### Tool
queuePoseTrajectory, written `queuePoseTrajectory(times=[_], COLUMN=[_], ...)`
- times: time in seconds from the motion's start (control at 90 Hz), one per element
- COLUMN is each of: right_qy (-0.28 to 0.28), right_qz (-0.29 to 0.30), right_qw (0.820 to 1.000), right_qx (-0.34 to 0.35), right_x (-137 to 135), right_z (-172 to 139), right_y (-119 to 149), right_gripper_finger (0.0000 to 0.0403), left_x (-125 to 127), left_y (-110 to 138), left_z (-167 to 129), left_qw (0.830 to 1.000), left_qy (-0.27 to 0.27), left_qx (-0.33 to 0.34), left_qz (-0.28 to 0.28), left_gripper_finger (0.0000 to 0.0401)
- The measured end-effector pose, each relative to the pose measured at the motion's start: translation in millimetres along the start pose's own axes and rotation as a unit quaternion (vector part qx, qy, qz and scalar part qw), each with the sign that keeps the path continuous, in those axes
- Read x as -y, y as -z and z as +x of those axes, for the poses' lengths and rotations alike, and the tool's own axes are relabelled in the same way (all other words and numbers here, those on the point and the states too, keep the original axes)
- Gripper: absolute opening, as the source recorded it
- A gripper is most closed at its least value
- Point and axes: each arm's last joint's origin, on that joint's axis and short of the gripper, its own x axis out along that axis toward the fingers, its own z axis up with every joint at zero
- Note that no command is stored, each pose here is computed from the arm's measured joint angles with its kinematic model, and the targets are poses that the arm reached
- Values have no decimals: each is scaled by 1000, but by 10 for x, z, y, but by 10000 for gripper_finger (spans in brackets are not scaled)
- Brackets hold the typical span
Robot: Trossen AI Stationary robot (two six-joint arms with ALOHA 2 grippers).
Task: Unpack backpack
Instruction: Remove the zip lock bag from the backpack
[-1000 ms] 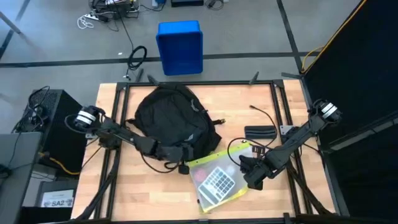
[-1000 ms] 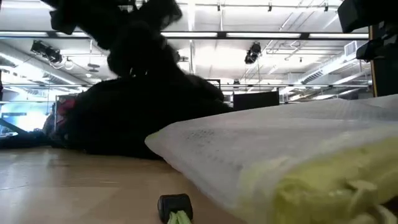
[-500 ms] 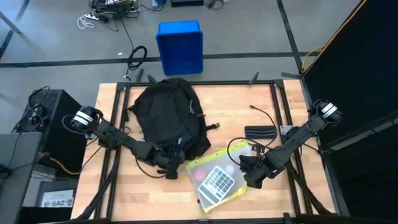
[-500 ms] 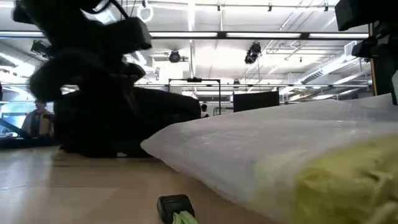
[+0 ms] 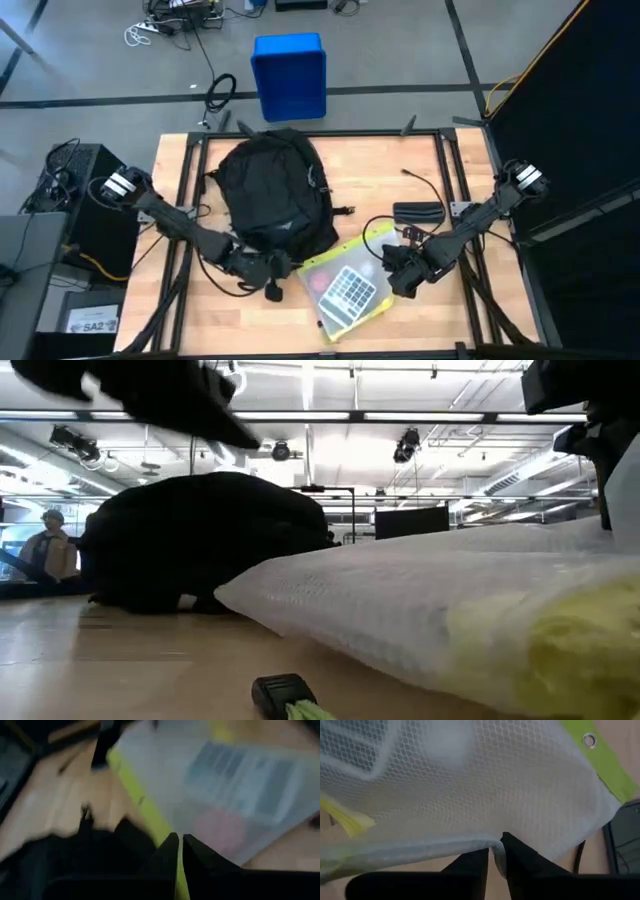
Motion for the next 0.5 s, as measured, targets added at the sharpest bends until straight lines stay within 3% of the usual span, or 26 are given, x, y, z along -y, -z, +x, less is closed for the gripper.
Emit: queuePoseTrajectory(times=[0.178, 0.5], right_qy=[1, 1], right_qz=[2, 2], right_qw=[1000, 1000], right_qx=[0, 1], right_x=[6, 7], right_z=[2, 3], right_y=[-7, -9], right_gripper_finger=[38, 37], left_x=[132, 401], left_y=[54, 422], left_z=[98, 461], left_qw=[995, 989], left_qy=[98, 108], left_qx=[-1, -73], left_qz=[31, 64], left_gripper_finger=[2, 2])
